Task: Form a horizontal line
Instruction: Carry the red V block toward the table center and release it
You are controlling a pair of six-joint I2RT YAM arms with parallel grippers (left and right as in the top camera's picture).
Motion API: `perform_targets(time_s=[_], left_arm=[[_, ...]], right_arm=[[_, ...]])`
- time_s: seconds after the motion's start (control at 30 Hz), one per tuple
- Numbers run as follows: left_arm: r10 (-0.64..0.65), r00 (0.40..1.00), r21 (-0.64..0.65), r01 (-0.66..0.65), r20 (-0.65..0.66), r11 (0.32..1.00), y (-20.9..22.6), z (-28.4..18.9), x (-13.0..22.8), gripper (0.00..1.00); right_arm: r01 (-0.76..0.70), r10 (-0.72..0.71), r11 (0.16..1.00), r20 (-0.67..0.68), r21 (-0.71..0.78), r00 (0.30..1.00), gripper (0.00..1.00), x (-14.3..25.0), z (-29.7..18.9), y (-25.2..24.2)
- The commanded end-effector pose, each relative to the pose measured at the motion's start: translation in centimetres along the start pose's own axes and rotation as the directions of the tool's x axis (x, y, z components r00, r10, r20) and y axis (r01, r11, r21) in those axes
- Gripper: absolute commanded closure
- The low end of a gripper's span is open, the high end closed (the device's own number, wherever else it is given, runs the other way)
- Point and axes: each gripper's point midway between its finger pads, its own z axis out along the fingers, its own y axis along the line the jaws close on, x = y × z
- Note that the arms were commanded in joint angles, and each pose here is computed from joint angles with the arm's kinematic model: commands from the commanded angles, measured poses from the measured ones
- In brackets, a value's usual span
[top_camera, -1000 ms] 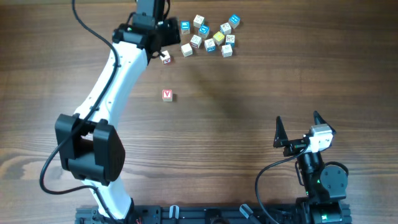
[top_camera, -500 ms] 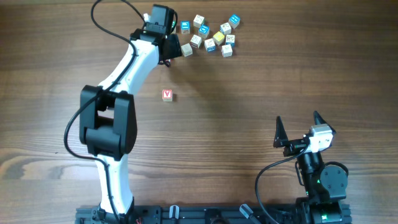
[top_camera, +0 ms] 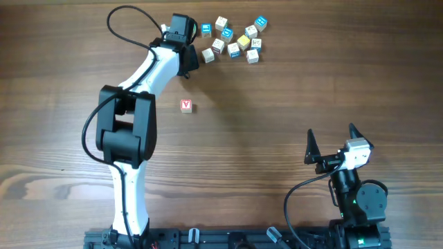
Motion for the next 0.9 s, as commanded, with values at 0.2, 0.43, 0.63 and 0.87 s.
perform_targets(time_s=[0.2, 0.43, 0.63, 0.87], left_arm=[[-0.017, 0.999, -0.004, 0.017, 0.039, 1.000, 0.27, 0.61, -1.05, 0.61], [-0.015, 0.999, -0.007, 0.015, 0.032, 1.000, 0.35, 0.62, -0.89, 0.72], [-0.014, 0.999, -0.009, 0.014, 0.029, 1.000, 0.37, 0.62, -0.80, 0.64], [-0.015, 0.999, 0.000, 0.015, 0.048, 1.000, 0.21, 0.02, -1.42, 0.75]], right_arm=[[0.012, -0.012, 1.000, 0.005, 0.001, 1.000, 0.00, -0.09, -0.02, -0.04], [0.011, -0.011, 1.000, 0.005, 0.001, 1.000, 0.00, -0.09, -0.02, -0.04], [0.011, -0.011, 1.000, 0.005, 0.001, 1.000, 0.00, -0.09, -0.02, -0.04], [0.011, -0.011, 1.000, 0.005, 0.001, 1.000, 0.00, -0.09, -0.02, -0.04]])
